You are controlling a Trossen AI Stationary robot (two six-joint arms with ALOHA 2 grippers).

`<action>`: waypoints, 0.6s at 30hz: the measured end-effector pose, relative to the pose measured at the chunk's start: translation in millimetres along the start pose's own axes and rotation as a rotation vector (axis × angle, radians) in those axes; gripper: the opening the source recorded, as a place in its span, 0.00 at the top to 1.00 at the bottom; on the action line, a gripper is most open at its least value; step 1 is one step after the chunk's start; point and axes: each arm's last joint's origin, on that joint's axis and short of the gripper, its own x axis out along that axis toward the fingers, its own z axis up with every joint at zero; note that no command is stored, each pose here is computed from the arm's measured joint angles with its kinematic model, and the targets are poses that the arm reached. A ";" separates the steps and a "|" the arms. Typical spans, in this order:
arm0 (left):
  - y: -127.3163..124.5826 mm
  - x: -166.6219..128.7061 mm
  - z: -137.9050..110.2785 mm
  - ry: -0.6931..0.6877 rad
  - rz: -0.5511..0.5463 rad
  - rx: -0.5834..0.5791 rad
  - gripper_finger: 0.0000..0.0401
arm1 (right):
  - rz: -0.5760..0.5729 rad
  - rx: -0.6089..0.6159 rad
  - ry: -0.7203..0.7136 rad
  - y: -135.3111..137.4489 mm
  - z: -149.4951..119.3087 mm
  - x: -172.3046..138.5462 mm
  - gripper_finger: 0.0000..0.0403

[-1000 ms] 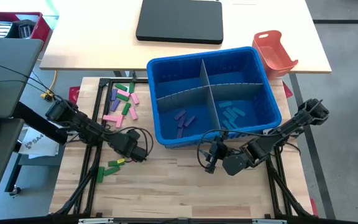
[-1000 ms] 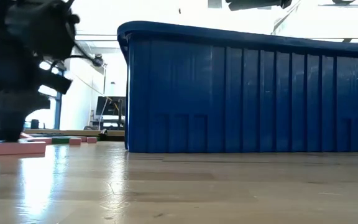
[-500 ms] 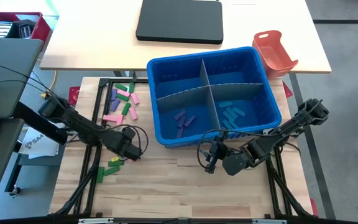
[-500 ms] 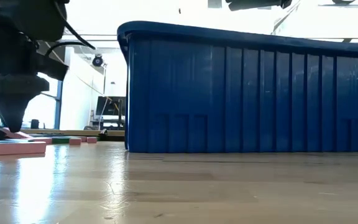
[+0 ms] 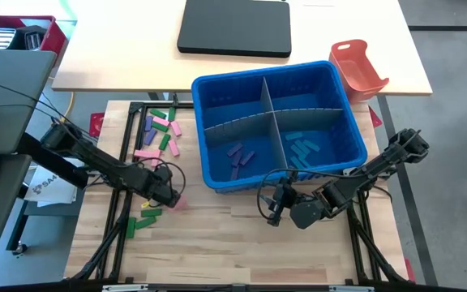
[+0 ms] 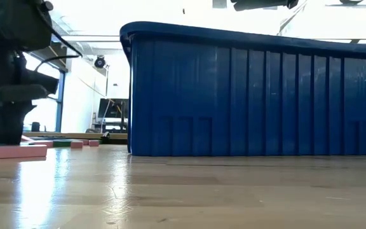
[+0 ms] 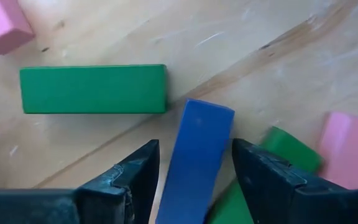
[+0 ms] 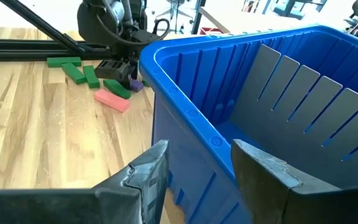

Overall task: Sort blocks
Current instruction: Put the purple block into the blue bin with the other purple block

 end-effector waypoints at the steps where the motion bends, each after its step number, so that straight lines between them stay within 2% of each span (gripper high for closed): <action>1: 0.9 1.9 -0.7 0.001 -0.002 -0.002 0.52 | 0.000 0.000 0.000 0.0 0.0 0.0 0.58; 6: 2.8 5.5 -2.0 0.003 -0.008 -0.010 0.58 | 0.000 0.002 -0.001 0.1 0.2 0.0 0.58; 12: 4.1 4.9 -2.2 0.002 -0.002 0.018 0.77 | 0.000 0.002 -0.002 0.1 0.3 0.0 0.58; 18: 11.6 -7.7 -0.1 0.001 -0.015 0.015 0.77 | 0.000 0.002 -0.002 0.1 0.3 0.0 0.58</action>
